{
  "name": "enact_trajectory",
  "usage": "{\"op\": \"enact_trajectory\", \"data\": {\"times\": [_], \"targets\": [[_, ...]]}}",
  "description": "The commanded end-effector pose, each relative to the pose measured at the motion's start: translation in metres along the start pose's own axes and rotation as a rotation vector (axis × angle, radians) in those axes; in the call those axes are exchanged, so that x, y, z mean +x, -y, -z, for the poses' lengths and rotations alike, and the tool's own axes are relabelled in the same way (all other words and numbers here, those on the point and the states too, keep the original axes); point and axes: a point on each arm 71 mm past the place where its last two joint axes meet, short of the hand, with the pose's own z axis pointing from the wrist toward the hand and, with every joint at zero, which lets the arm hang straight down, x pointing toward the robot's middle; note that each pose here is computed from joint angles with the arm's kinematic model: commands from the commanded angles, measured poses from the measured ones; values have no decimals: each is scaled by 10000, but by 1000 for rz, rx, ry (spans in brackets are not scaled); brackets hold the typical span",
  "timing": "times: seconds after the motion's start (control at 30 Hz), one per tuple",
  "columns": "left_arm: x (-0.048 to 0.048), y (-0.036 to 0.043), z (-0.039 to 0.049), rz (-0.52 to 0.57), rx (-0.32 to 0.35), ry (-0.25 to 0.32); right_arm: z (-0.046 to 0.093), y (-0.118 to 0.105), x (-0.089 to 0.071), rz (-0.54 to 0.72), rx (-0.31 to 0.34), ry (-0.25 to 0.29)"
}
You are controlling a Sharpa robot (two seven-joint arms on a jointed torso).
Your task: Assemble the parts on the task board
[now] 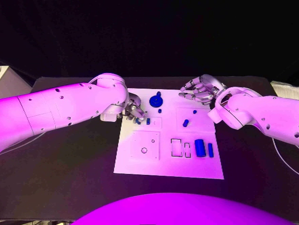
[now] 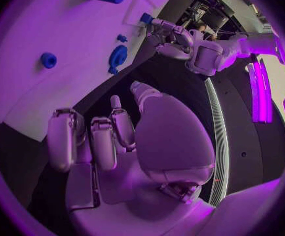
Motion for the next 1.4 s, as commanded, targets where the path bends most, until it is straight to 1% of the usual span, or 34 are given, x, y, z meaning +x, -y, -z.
{"op": "enact_trajectory", "data": {"times": [0.03, 0.5, 1.4], "targets": [[124, 5, -36, -11, -3, -78, 2, -10, 15, 2, -11, -15], [101, -5, -38, 14, -3, -47, 4, -8, 11, 2, -11, -13], [93, -17, -33, 21, -7, -31, 1, -6, 10, 3, -11, -13]]}}
